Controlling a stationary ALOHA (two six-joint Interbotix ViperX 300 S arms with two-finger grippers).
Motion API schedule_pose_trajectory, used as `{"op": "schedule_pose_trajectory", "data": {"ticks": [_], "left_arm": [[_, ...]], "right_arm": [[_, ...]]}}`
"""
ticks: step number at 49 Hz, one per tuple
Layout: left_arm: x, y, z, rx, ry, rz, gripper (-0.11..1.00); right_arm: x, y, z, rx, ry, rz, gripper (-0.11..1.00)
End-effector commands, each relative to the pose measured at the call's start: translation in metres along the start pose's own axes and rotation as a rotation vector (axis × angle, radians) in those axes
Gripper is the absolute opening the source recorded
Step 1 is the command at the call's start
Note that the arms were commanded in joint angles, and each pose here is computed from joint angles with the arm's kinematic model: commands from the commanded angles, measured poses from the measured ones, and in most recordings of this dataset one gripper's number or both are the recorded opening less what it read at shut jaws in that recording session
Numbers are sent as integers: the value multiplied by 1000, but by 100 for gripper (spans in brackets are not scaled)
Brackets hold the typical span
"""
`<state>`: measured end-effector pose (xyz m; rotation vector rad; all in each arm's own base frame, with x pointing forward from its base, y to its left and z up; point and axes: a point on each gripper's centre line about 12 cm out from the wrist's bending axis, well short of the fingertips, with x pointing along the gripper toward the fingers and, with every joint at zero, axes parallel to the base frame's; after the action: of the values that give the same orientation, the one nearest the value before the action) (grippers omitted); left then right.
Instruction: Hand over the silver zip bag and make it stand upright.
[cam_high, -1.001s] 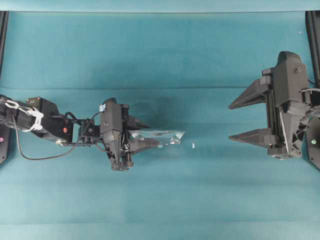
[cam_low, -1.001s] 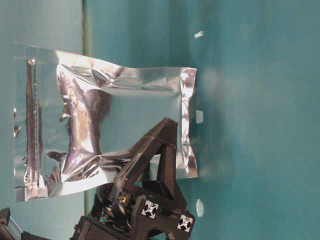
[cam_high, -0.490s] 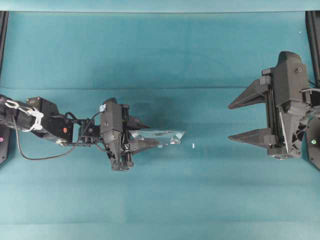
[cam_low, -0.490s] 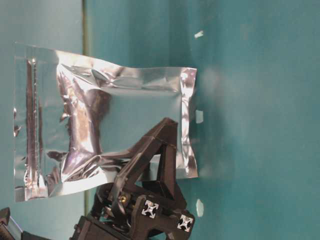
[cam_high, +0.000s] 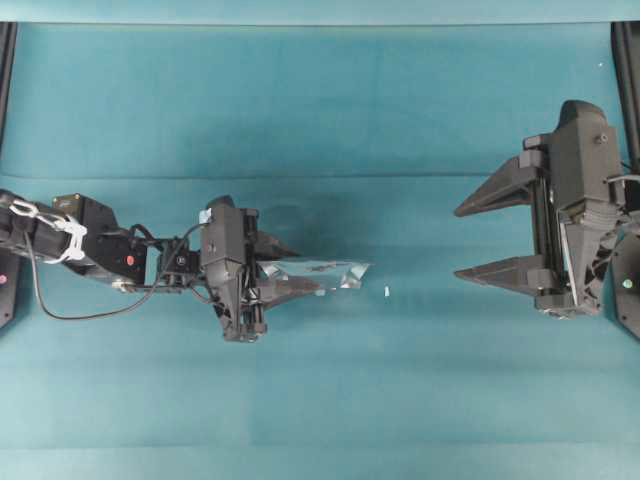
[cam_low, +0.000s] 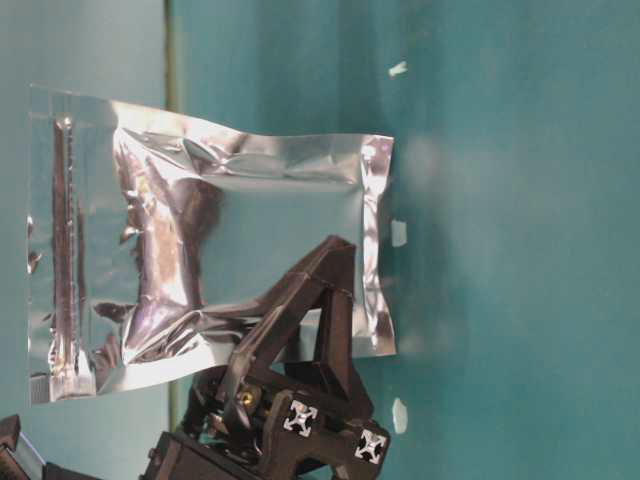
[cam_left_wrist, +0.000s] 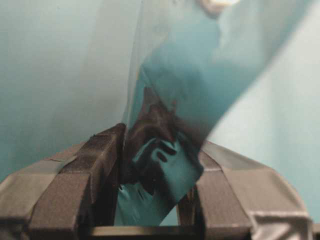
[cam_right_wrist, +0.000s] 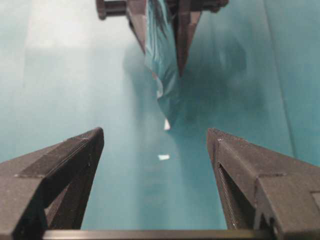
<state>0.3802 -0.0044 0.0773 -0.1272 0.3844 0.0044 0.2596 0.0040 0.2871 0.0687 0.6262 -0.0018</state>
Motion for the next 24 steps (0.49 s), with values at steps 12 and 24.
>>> {"op": "schedule_pose_trajectory", "data": {"ticks": [12,24], "left_arm": [[1,-6,4,4,-12,-17,34],[1,-6,5,4,-13,-15,34]], "right_arm": [[-3,1,5,7,-23,2,92],[-4,1,4,7,-24,2,92]]}}
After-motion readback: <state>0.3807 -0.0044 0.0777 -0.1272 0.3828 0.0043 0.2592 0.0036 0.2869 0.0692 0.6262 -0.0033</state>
